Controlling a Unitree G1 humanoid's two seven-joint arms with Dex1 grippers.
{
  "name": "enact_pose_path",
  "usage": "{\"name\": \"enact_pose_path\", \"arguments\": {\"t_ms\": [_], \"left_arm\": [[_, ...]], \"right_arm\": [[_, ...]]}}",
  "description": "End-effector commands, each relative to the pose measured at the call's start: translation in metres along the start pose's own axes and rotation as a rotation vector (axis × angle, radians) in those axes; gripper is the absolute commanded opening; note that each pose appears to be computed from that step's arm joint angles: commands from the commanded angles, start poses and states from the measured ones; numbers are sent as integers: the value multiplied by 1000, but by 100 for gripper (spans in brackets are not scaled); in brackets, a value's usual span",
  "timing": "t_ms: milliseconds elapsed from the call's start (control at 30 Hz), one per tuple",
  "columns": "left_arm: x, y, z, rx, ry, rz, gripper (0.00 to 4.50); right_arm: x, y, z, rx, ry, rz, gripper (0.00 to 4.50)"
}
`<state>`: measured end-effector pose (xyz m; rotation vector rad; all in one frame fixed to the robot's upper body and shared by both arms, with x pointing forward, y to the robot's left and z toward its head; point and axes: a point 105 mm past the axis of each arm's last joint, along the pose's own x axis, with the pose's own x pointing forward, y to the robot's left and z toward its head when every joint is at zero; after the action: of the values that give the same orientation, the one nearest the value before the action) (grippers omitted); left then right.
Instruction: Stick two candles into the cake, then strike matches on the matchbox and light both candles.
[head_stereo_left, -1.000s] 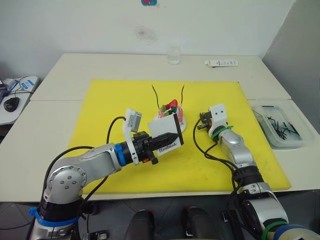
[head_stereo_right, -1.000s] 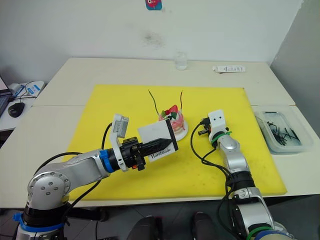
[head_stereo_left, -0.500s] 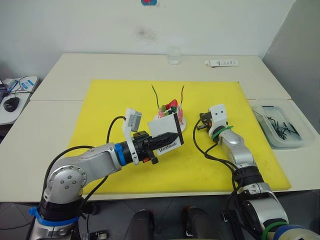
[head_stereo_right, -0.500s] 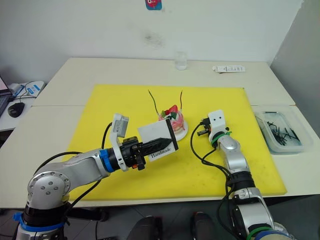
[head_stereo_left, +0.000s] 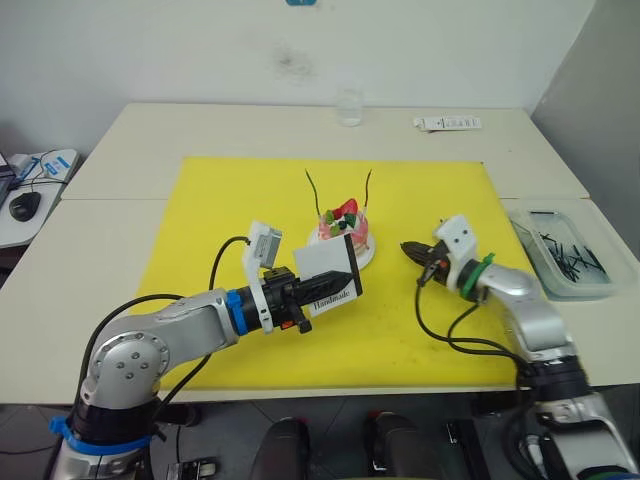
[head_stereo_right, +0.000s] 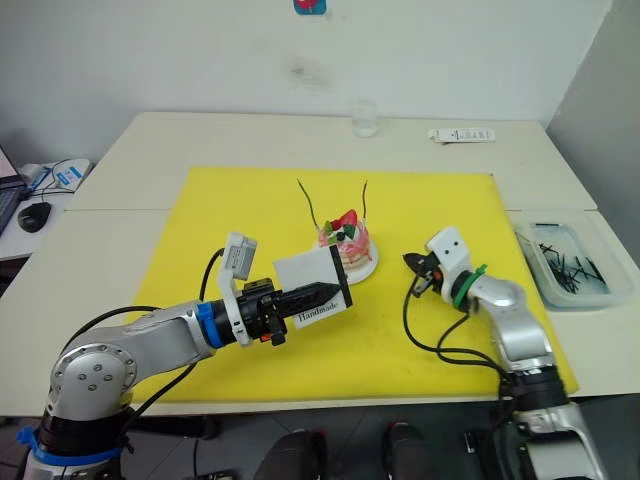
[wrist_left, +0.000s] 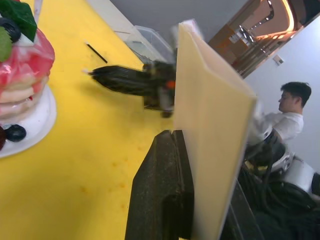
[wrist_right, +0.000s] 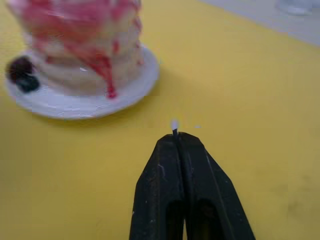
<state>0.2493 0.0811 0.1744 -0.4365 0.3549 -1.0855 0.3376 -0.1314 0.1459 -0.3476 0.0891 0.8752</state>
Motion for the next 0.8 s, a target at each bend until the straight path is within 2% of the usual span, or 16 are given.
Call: {"name": "enact_pose_path", "arguments": {"t_ms": [33,267,433,800], "left_arm": [[-3,1,-2,19,8,4,0],[3,20,2,9,-46,75,0],[13,18,2,5,-62,49,0],[17,12,3,-3,-62,17,0]], "right_arm": [[-16,22,38,-86,-50,173,1],[-31,52,70,-156,-51,333,1],[-24,60,75,-225,-56,324,1],[-9,69,76,-315,-85,274,1]]}}
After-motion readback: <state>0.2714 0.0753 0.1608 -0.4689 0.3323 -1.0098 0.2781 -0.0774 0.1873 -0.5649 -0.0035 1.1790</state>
